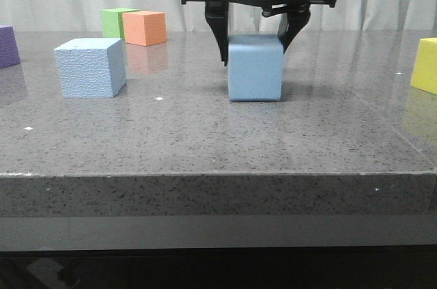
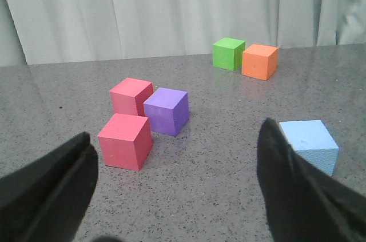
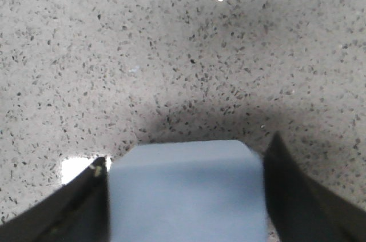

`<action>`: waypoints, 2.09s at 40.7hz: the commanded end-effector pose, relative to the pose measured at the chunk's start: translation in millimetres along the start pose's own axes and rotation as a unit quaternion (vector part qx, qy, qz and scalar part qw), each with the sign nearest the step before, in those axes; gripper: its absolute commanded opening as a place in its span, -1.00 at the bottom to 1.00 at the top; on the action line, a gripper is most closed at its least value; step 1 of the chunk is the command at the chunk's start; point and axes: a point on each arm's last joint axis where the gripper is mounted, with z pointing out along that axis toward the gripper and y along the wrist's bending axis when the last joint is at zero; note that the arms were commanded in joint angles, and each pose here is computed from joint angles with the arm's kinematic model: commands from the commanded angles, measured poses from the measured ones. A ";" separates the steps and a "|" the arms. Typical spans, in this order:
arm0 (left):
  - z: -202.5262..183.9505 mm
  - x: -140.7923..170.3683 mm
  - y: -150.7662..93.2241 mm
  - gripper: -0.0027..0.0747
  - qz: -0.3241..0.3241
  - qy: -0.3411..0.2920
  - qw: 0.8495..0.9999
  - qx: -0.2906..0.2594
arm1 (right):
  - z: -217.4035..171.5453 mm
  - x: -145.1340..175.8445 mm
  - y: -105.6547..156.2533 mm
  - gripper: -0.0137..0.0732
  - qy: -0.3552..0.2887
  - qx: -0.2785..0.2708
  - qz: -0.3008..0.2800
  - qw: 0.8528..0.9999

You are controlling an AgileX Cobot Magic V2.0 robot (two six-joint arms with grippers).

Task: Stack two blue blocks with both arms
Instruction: 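Grasp the light-blue cube and slide it toward the table center, then release the light-blue cube and raise the right gripper away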

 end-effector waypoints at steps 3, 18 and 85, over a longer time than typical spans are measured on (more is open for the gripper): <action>0.3 -14.2 -0.1 0.53 0.000 -0.045 0.999 0.003 | -36.7 -14.2 -1.1 0.71 -0.061 -0.030 0.002 0.998; 0.3 -14.2 -0.1 0.53 0.000 -0.045 0.999 0.003 | -104.9 -14.9 -17.6 0.70 -0.106 -0.060 -0.041 0.992; 0.1 -16.3 -0.5 0.53 -0.003 -0.057 0.998 0.006 | -213.2 171.4 -186.4 0.70 -0.279 -0.120 -0.259 0.917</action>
